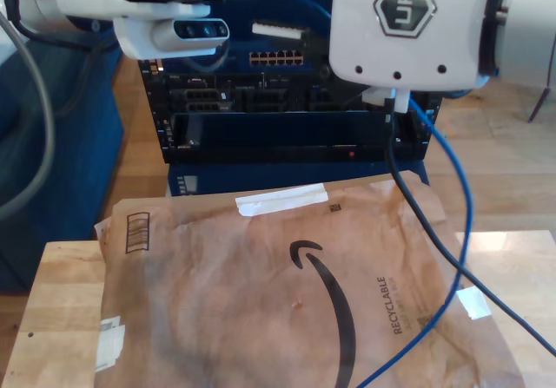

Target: Grab the cable and plug it in

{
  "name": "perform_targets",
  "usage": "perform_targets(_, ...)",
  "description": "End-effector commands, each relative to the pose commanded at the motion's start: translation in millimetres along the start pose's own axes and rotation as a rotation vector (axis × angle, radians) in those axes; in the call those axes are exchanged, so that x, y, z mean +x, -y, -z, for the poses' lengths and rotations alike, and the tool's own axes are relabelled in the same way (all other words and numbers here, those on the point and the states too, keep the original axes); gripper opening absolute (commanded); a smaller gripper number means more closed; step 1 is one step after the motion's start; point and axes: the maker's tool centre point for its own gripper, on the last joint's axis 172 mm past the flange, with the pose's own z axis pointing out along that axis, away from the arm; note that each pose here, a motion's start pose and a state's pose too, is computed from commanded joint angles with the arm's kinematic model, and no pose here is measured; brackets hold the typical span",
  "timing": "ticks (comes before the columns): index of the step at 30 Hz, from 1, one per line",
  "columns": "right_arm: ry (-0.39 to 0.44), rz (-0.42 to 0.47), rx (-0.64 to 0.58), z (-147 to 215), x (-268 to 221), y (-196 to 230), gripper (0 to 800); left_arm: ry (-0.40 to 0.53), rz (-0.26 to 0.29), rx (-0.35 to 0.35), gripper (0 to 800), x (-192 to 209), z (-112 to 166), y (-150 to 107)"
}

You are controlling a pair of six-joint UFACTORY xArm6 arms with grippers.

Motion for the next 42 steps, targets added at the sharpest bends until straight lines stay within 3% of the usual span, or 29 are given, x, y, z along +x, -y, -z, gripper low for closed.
perform_targets(19,-0.004,0.0,0.012,4.5,0.8,4.1,302,0.005,0.004,0.016,7,2.1,-0.1,3.4)
perform_targets(26,-0.004,-0.002,0.012,4.3,1.4,3.6,245,0.005,0.005,0.017,7,2.5,-0.6,3.1)
perform_targets(29,-0.004,-0.002,0.012,4.3,1.4,3.6,183,0.005,0.005,0.017,16,2.5,-0.1,3.6)
perform_targets(32,-0.004,-0.005,0.012,4.3,1.3,3.6,55,0.008,-0.003,0.047,78,1.6,-2.3,11.3)
perform_targets(35,-0.002,-0.014,0.013,4.0,1.5,3.0,3,0.017,-0.013,0.062,153,-1.5,-2.9,15.5)
perform_targets(40,0.003,-0.027,0.019,4.5,1.1,4.5,3,0.028,-0.02,0.082,410,-4.8,-3.4,21.1)
perform_targets(42,0.003,-0.029,0.019,4.5,1.1,4.5,3,0.029,-0.022,0.082,551,-5.2,-3.4,21.2)
